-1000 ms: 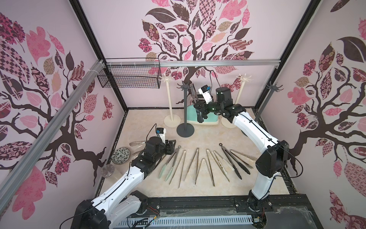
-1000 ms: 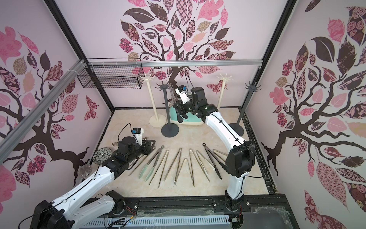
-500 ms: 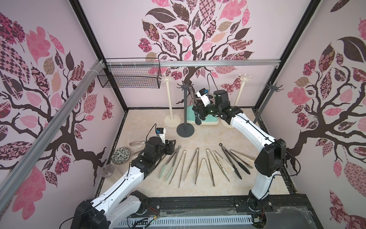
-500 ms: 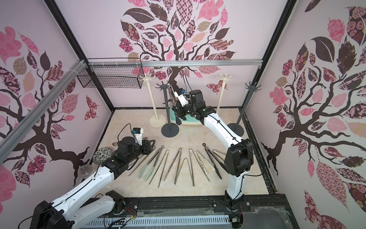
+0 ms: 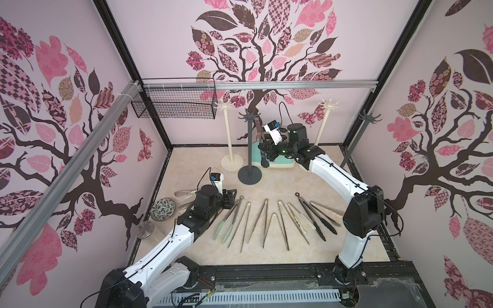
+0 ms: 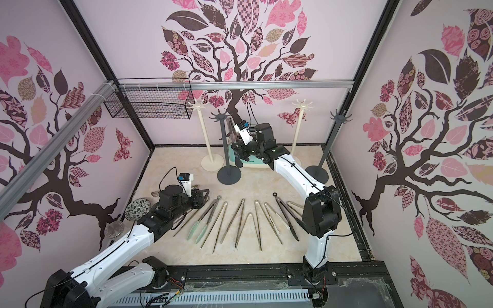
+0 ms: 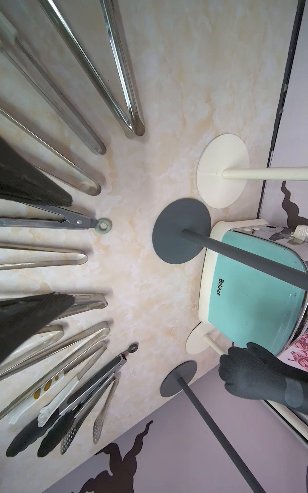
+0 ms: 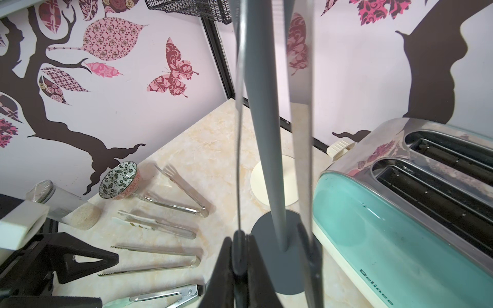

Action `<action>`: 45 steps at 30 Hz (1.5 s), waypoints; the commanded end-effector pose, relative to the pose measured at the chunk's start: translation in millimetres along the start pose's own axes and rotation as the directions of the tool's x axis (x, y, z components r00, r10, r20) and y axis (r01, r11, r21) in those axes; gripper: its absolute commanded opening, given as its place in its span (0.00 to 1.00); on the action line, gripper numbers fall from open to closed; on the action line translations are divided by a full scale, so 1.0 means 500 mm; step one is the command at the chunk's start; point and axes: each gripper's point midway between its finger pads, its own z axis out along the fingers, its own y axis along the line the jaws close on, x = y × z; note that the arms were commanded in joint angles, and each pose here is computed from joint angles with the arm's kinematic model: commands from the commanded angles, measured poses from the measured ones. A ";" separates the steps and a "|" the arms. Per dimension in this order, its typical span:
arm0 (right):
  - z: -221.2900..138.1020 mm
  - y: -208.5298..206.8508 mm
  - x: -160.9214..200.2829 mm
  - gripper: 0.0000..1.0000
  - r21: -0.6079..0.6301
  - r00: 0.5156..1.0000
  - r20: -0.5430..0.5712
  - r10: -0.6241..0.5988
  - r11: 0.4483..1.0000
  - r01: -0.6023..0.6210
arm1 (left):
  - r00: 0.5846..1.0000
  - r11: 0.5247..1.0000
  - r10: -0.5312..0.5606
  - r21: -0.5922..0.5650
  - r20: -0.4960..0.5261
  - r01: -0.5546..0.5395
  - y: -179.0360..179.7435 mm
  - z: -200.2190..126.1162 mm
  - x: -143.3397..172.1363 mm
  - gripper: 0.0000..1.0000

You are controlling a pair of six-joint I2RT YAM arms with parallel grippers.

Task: Hang food tongs on kitchen utensil racks
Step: Hang the food tongs on the rack.

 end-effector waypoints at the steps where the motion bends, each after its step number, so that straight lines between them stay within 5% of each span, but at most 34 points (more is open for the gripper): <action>1: 0.023 -0.016 0.073 0.11 0.027 0.991 -0.108 0.077 0.997 -0.075 | 1.000 1.000 0.008 0.009 0.018 -0.009 -0.005 0.000 -0.006 0.55; 16: 0.037 -0.024 0.073 0.19 0.027 0.991 -0.103 0.082 0.996 -0.080 | 1.000 1.000 0.011 0.003 0.019 -0.011 -0.003 0.001 -0.008 0.55; 28: 0.023 -0.018 0.073 0.39 0.029 0.993 -0.103 0.062 0.998 -0.060 | 1.000 1.000 0.007 -0.023 -0.001 -0.007 0.005 0.005 -0.004 0.55; 45: -0.096 0.007 0.125 0.42 0.094 0.997 -0.064 0.039 0.995 -0.033 | 0.996 0.983 -0.022 -0.182 -0.088 0.006 0.042 -0.027 -0.017 0.54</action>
